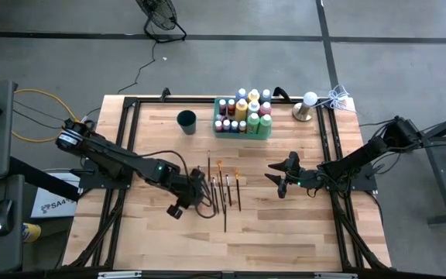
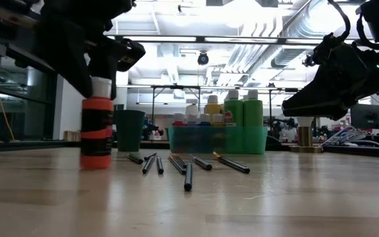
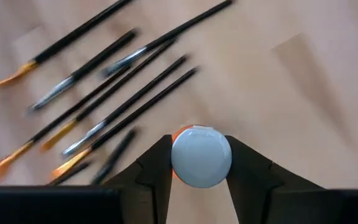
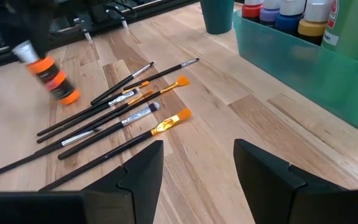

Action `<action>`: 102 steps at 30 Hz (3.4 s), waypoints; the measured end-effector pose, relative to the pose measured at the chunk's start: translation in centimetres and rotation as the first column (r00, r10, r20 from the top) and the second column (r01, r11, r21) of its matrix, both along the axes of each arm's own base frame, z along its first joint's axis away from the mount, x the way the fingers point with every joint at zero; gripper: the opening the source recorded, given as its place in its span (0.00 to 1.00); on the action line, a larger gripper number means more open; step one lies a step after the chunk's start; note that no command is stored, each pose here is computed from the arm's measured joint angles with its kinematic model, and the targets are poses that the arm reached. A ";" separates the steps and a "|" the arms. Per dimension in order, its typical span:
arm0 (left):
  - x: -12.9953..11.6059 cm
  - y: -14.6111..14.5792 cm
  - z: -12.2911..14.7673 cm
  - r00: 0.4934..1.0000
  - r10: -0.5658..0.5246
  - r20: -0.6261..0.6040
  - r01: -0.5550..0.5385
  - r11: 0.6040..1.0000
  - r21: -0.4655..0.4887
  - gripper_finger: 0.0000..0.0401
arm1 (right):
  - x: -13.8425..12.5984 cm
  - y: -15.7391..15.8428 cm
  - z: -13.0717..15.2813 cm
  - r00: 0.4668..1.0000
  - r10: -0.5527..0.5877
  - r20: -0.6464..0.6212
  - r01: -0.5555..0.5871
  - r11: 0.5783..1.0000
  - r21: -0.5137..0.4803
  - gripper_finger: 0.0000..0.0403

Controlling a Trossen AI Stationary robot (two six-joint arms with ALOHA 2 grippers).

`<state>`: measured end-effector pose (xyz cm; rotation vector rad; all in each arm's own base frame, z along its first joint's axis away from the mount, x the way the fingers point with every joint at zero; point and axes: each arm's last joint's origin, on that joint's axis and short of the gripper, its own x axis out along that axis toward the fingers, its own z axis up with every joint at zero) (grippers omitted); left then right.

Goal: Pick & Place Paint Supplies
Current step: Put the small orange paint bottle into the green bin

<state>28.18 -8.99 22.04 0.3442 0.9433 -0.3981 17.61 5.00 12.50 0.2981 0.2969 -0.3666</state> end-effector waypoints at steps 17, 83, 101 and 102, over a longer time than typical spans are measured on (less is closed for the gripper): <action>-0.1 9.1 6.5 0.893 0.313 0.322 -0.434 0.784 0.443 0.29 | 0.0 0.0 0.1 1.000 -0.002 0.007 0.002 1.000 0.002 0.47; 6.2 29.6 0.5 0.727 0.677 0.113 -0.682 0.731 0.012 0.30 | 0.0 0.0 0.1 0.999 -0.029 0.025 0.028 0.998 0.052 0.47; 6.4 29.7 0.6 0.725 0.674 0.142 -0.681 0.732 0.007 0.40 | 0.0 0.0 0.1 0.999 -0.029 0.025 0.027 0.998 0.051 0.47; 6.4 29.7 0.7 0.725 0.673 0.144 -0.681 0.732 0.007 0.43 | 0.0 0.0 0.1 0.999 -0.028 0.024 0.027 0.998 0.051 0.47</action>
